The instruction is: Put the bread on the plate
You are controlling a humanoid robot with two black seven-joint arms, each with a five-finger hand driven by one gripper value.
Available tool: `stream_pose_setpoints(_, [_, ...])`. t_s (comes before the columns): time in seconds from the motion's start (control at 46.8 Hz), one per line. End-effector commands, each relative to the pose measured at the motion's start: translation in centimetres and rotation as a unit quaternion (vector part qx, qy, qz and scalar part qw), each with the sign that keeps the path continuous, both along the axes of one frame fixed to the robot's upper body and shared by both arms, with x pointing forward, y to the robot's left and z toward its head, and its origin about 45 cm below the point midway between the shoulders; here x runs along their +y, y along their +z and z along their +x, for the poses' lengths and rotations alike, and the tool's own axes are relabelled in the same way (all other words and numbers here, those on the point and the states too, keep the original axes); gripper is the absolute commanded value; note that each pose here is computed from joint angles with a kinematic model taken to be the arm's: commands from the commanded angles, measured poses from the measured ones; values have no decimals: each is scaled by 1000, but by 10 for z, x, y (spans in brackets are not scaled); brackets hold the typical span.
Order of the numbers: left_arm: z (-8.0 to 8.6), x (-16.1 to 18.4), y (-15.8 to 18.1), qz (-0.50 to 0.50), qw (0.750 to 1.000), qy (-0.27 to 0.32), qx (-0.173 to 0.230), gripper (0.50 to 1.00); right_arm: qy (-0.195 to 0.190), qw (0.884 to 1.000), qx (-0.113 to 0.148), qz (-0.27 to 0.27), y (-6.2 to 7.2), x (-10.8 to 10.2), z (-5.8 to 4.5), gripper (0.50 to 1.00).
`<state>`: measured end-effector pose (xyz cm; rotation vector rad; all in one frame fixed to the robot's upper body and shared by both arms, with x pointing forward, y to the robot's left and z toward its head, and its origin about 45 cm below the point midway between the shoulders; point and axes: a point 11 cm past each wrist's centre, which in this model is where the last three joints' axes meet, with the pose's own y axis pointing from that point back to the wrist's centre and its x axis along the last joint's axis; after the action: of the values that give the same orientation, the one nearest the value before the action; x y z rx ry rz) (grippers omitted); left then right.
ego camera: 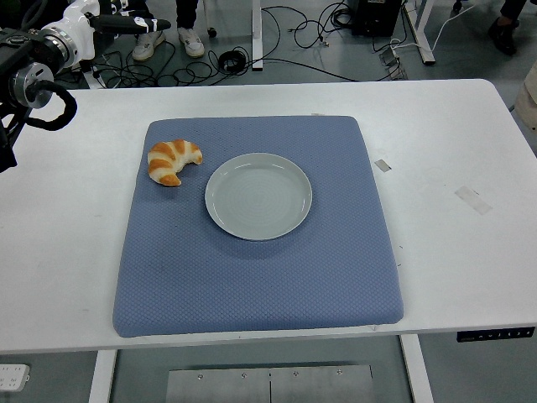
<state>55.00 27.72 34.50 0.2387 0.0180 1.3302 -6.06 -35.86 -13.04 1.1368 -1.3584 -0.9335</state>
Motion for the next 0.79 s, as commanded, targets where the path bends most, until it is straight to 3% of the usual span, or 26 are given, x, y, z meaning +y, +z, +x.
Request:
stream_pose_setpoints(0.0, [0, 0, 0, 0, 1000, 0, -1, 961, 0, 1000, 0, 0, 0, 0, 0, 1000])
stream_pose_setpoints(0.769, [0, -1, 0, -2, 1000, -1, 0, 963, 1, 1000, 0, 0, 0, 0, 0, 1000])
